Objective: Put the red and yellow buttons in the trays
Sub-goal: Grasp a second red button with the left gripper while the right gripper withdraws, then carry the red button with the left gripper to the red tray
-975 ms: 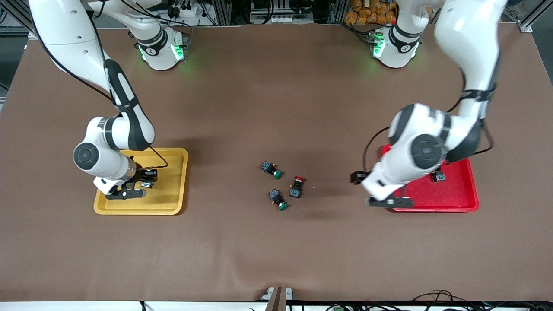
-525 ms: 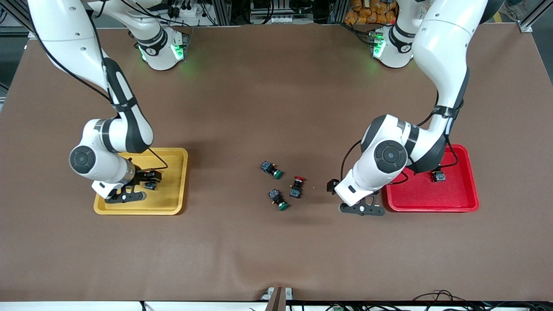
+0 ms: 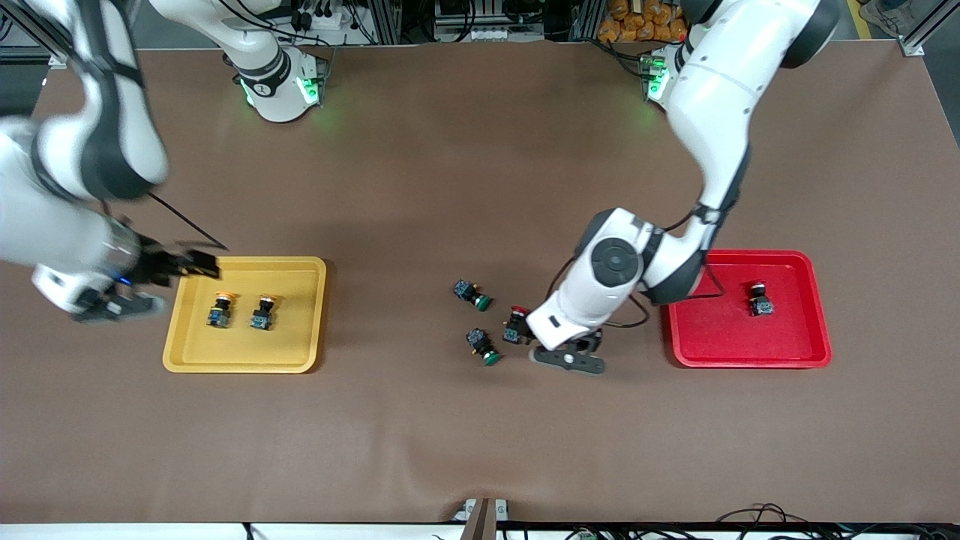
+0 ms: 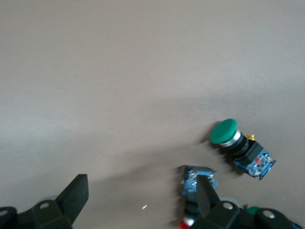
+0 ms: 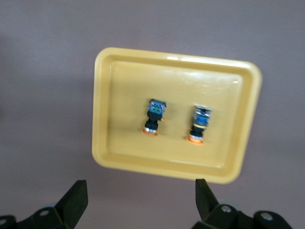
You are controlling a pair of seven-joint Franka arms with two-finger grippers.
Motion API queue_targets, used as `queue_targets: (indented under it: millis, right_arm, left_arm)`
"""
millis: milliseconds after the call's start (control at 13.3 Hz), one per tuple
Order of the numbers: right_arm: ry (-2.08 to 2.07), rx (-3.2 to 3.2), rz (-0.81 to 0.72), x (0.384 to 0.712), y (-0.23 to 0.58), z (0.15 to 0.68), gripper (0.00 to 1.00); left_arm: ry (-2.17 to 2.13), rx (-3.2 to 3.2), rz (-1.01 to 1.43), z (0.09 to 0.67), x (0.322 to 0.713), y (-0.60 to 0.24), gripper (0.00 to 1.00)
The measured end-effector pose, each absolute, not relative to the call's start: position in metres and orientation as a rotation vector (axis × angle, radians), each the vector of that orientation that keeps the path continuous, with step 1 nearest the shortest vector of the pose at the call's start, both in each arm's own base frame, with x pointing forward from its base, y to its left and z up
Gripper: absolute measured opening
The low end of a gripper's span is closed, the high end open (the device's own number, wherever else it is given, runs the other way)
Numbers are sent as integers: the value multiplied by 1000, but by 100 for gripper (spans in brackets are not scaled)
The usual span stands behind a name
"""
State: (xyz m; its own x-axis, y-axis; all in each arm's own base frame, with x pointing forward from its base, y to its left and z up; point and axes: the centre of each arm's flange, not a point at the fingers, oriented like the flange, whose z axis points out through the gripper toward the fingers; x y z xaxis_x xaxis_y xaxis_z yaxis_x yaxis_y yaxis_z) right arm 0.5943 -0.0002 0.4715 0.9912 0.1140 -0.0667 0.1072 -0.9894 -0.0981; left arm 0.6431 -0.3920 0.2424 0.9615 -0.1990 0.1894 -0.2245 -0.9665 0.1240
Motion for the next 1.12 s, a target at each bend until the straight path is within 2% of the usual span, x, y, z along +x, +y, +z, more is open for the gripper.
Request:
queue_targets:
  millis: [300, 750, 1125]
  right_arm:
    - [-166, -3029, 2, 567, -45, 534, 100]
    - [-185, -3067, -19, 562, -57, 596, 100]
    - [-214, -3085, 9, 559, -50, 611, 100]
  left_arm:
    - [-414, 2985, 338, 207, 628, -424, 100]
    - [-413, 2982, 329, 199, 613, -446, 100]
    - [-422, 2995, 292, 179, 605, -450, 100]
